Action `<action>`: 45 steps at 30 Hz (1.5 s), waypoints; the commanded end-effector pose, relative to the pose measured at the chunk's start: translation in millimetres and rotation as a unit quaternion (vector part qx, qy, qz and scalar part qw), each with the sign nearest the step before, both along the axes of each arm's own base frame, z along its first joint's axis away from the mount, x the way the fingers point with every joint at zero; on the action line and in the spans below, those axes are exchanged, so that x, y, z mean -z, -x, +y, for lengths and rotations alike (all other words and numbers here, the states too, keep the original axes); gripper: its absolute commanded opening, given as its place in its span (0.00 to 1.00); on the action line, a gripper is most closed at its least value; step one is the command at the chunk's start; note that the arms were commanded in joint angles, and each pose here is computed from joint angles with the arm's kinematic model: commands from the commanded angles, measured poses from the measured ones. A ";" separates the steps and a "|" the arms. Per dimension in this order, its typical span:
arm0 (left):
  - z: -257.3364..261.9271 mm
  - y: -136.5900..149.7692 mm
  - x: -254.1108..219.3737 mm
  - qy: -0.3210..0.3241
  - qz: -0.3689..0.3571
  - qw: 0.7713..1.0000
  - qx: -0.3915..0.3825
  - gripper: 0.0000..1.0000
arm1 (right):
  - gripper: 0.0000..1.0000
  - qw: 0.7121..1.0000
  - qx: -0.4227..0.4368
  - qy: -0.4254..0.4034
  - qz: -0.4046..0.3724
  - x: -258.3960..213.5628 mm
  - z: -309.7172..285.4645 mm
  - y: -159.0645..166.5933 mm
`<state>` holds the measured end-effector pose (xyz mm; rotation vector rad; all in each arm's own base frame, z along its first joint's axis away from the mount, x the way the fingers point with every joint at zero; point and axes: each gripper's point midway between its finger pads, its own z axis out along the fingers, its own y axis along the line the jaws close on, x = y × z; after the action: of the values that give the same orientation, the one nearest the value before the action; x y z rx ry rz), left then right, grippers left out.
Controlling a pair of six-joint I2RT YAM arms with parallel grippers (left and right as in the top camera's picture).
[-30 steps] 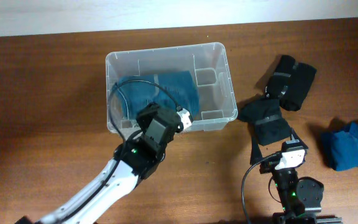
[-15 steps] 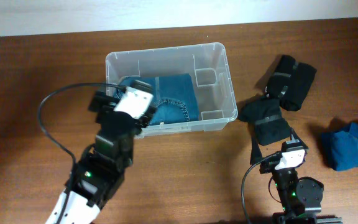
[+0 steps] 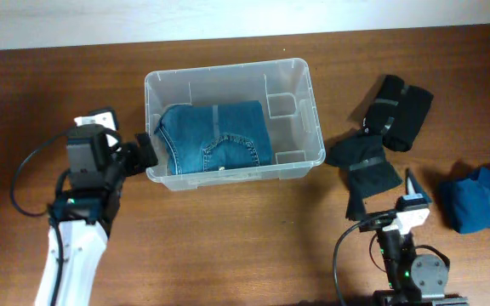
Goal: Pack container
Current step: 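Press the jeans flat in the box and withdraw the left gripper, then reach the right gripper to the teal folded garment and grasp it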
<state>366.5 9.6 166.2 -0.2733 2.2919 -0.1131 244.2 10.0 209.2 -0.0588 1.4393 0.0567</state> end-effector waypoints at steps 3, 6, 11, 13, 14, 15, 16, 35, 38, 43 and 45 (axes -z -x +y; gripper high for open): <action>0.5 -3.9 35.2 0.048 0.053 0.997 0.002 0.99 | 0.98 0.996 0.075 -0.038 -0.040 -67.6 -26.8 15.0; 0.8 -5.3 48.9 0.049 0.071 0.996 0.001 1.00 | 0.98 0.993 0.113 -0.041 0.005 -76.0 -39.7 12.3; 1.5 -7.7 52.6 0.048 0.072 0.996 0.000 0.99 | 0.98 0.978 0.142 -0.028 0.150 -87.2 -49.1 -18.1; 1.4 -8.0 52.4 0.048 0.072 0.996 0.000 0.99 | 0.98 0.968 0.150 -0.022 0.198 -91.8 -52.1 -32.8; 1.4 -7.9 52.5 0.048 0.072 0.996 0.000 0.99 | 0.98 0.962 0.151 -0.012 0.225 -94.2 -52.9 -41.4; 2.1 -7.9 52.5 0.048 0.072 0.996 -0.001 0.99 | 0.98 0.958 0.149 0.006 0.245 -95.8 -53.0 -48.3; 4.7 -7.8 52.5 0.048 0.072 0.996 -0.004 0.99 | 0.98 0.950 0.145 0.034 0.274 -98.3 -53.4 -59.7; 57.9 -18.4 23.0 0.145 -0.010 0.989 -0.015 0.99 | 0.98 0.873 0.161 -0.108 0.447 -64.8 -101.1 -79.9; 33.6 -30.4 3.5 0.066 -0.049 0.992 0.092 1.00 | 0.98 0.870 0.159 -0.108 0.454 -62.5 -102.6 -75.6; 37.0 -35.7 -11.4 -0.004 -0.062 0.991 0.120 0.99 | 0.98 0.852 0.162 -0.125 0.481 -51.8 -104.8 -61.2; 38.9 -37.6 -15.7 -0.022 -0.068 0.989 0.130 0.99 | 0.98 0.848 0.173 -0.132 0.484 -50.6 -111.7 -56.3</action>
<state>397.2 41.3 157.9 -0.0898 2.2370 -0.3207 304.3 -93.5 250.7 0.4868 2.4489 -0.0310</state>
